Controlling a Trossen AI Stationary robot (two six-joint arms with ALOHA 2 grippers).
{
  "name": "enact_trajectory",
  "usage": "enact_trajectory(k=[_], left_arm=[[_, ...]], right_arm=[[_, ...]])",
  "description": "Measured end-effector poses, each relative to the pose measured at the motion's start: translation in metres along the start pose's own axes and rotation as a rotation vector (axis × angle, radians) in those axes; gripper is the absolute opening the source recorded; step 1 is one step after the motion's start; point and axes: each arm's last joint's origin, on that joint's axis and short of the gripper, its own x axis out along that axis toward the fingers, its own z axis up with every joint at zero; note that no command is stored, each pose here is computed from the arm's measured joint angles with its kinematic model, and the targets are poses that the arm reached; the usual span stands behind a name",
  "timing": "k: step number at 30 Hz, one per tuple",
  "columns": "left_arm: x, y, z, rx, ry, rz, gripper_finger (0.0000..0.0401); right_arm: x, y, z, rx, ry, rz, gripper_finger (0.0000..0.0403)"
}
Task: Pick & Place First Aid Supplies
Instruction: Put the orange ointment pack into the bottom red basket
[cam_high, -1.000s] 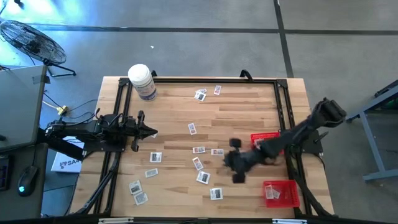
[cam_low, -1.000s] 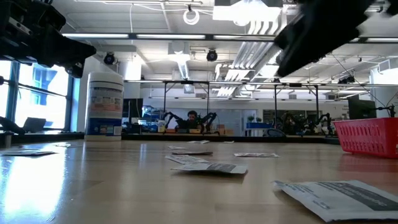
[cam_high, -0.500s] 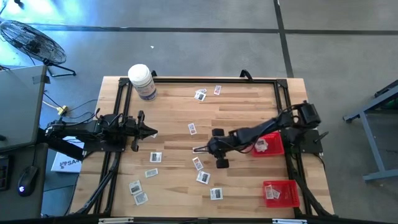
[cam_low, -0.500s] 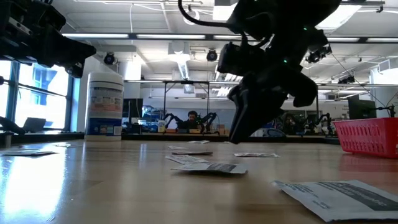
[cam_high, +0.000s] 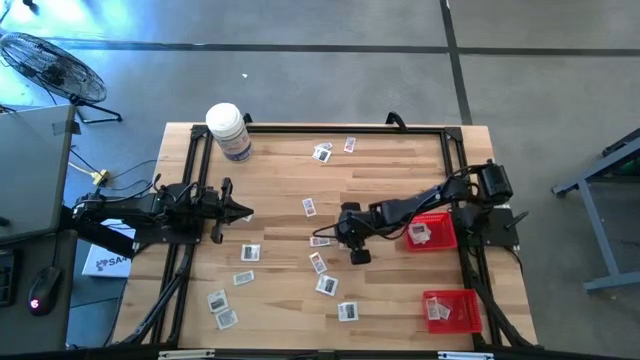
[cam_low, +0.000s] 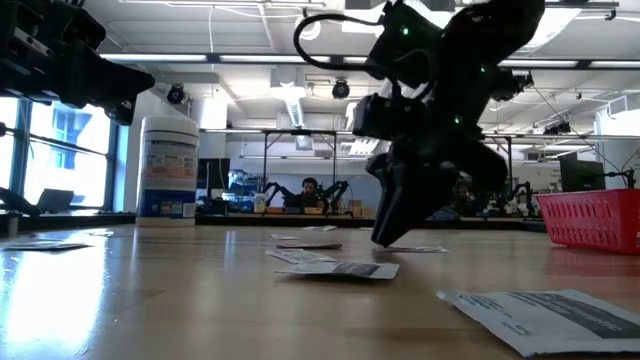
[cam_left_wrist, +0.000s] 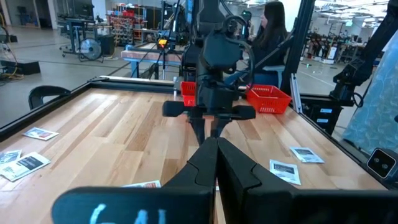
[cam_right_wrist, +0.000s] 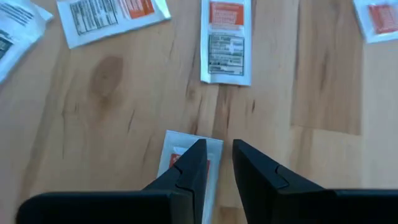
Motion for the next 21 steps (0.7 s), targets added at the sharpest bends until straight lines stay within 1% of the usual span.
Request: enact_trajectory(k=[5,13,17,21], left_arm=[[0.0,0.0,0.0,0.0,0.0,0.0,0.0],[0.0,0.0,0.0,0.0,0.0,0.0,0.0],[0.0,0.0,0.0,0.0,0.0,0.0,0.0],[0.0,0.0,0.0,0.0,0.0,0.0,0.0]], right_arm=[[0.01,0.0,-0.005,0.0,-0.022,-0.009,0.0072],[0.011,0.0,-0.008,-0.001,0.001,-0.021,0.0067],[0.011,0.0,-0.01,-0.003,0.029,-0.052,0.0047],[0.011,0.0,-0.012,-0.003,0.042,-0.059,0.0013]])
